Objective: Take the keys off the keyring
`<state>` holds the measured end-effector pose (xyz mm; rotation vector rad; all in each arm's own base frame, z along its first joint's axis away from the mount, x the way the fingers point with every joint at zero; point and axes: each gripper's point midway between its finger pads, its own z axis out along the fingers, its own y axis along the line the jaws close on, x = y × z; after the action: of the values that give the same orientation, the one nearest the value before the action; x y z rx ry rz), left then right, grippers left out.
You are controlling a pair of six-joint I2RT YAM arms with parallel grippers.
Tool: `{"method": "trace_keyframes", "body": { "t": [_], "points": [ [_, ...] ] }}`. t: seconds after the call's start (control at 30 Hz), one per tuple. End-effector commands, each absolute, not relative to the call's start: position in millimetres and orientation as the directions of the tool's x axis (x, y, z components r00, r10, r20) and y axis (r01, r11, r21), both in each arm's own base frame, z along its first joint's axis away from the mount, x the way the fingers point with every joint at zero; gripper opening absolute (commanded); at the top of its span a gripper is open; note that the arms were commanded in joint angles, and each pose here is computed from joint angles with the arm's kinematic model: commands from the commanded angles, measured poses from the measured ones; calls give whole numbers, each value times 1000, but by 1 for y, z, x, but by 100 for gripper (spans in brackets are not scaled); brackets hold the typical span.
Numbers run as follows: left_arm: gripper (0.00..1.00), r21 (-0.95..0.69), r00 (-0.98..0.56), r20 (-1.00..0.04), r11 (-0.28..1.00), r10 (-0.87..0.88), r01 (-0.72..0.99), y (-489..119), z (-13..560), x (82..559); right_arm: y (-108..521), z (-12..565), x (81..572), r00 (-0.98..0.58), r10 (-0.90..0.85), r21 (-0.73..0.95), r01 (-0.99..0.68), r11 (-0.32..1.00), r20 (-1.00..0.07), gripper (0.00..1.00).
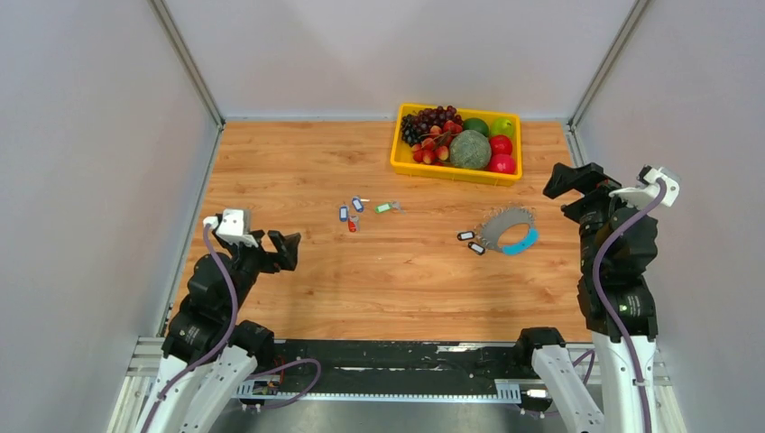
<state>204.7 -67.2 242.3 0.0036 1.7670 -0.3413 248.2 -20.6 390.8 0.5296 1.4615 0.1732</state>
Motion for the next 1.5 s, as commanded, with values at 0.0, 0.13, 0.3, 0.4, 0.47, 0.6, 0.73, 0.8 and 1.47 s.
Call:
{"method": "trace_keyframes", "body": {
  "t": [0.0, 0.13, 0.3, 0.4, 0.47, 0.6, 0.73, 0.8, 1.47],
  "points": [
    [100, -241, -148, -965, 953, -215, 185, -63, 263, 203, -28, 377, 243, 118, 453, 468, 257, 845, -884, 100],
    [100, -224, -148, -969, 953, -197, 202, -64, 262, 202, -22, 374, 240, 127, 502, 518, 225, 825, -856, 100],
    [100, -208, -190, -968, 950, -166, 232, -72, 254, 205, -29, 358, 249, 103, 487, 495, 284, 821, -867, 100],
    [100, -198, -222, -964, 953, -146, 232, -74, 246, 208, -27, 345, 257, 65, 493, 488, 299, 820, -868, 100],
    [100, -189, -235, -963, 953, -132, 237, -75, 243, 208, -23, 338, 263, 33, 496, 483, 293, 825, -868, 100],
    [100, -165, -254, -962, 954, -99, 251, -76, 238, 207, -23, 312, 272, -19, 509, 474, 337, 813, -860, 96],
    [100, -161, -243, -964, 967, -111, 195, -66, 238, 208, -26, 284, 278, -50, 540, 482, 389, 785, -840, 78],
    [100, -158, -242, -964, 973, -114, 171, -61, 237, 208, -18, 270, 286, -96, 551, 483, 373, 792, -829, 73],
    [100, -186, -240, -961, 961, -135, 203, -66, 228, 201, 30, 80, 301, -568, 630, 390, 497, 775, -530, 54]
  ]
}}
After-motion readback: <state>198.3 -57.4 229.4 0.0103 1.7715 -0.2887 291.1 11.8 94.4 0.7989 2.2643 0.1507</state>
